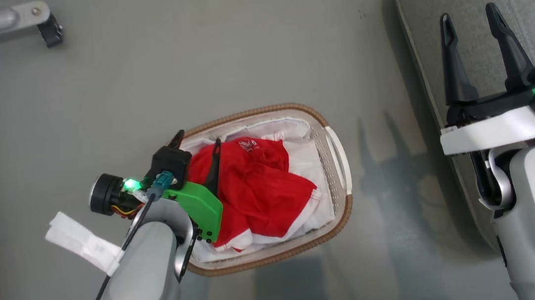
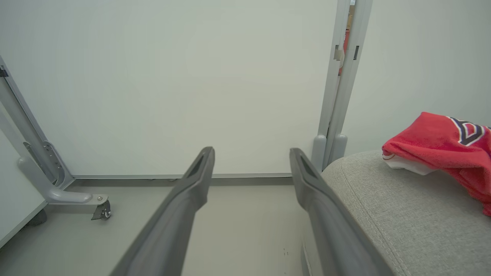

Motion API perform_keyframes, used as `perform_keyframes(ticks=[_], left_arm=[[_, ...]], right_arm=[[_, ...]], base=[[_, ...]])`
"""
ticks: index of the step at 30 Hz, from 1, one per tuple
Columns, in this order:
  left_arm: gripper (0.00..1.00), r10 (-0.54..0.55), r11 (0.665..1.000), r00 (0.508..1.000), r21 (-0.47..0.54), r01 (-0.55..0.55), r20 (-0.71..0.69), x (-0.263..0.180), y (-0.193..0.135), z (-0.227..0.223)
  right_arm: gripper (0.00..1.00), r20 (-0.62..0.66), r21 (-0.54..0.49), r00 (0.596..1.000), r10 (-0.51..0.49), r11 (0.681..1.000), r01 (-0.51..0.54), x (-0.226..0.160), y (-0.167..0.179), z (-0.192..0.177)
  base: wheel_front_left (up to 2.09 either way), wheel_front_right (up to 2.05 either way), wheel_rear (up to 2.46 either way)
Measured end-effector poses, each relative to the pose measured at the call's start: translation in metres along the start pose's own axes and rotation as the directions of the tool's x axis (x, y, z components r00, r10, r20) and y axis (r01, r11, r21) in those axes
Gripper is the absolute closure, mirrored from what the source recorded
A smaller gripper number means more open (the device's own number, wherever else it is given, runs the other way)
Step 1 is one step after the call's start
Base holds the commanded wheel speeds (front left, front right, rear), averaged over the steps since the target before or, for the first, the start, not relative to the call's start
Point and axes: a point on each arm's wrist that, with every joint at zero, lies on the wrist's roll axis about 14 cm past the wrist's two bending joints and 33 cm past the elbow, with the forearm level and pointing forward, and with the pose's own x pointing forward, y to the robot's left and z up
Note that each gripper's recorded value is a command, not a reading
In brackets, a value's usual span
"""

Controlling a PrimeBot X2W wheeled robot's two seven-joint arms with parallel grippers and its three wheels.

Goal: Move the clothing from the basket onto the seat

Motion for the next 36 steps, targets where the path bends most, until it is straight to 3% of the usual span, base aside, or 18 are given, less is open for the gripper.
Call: perform_keyframes(ticks=[6, 14, 25, 26, 28, 36], left_arm=[[0.0, -0.109, 0.994, 0.961, 0.004, 0.113, -0.254, 0.025, -0.021, -0.082], [0.0, -0.141, 0.985, 0.889, 0.026, 0.169, -0.436, 0.053, -0.011, -0.15], [0.0, -0.119, 0.986, 0.836, 0.033, 0.162, -0.535, 0.075, -0.006, -0.205], [0.27, -0.125, 0.986, 0.833, 0.028, 0.166, -0.538, 0.076, -0.008, -0.208], [1.0, -0.134, 0.985, 0.829, 0.018, 0.17, -0.542, 0.076, -0.012, -0.212], [1.0, -0.164, 0.983, 0.878, 0.003, 0.185, -0.45, 0.081, -0.023, -0.186]], right_arm=[[0.0, -0.045, 0.015, 0.999, -0.012, 1.0, 0.013, 0.013, -0.01, -0.036], [0.0, -0.092, 0.03, 0.996, -0.019, 0.999, 0.021, 0.02, -0.019, -0.074], [0.0, -0.202, 0.038, 0.979, -0.04, 0.998, 0.049, 0.005, -0.031, -0.121], [0.0, -0.207, 0.035, 0.977, -0.044, 0.998, 0.052, 0.004, -0.033, -0.122], [0.0, -0.217, 0.029, 0.975, -0.05, 0.998, 0.057, 0.001, -0.035, -0.125], [0.0, -0.209, 0.023, 0.977, -0.048, 0.998, 0.054, 0.002, -0.034, -0.117]], base=[[0.0, 0.0, 0.0], [0.0, 0.0, 0.0], [0.0, 0.0, 0.0], [0.0, 0.0, 0.0], [0.0, 0.0, 0.0], [0.0, 0.0, 0.0]])
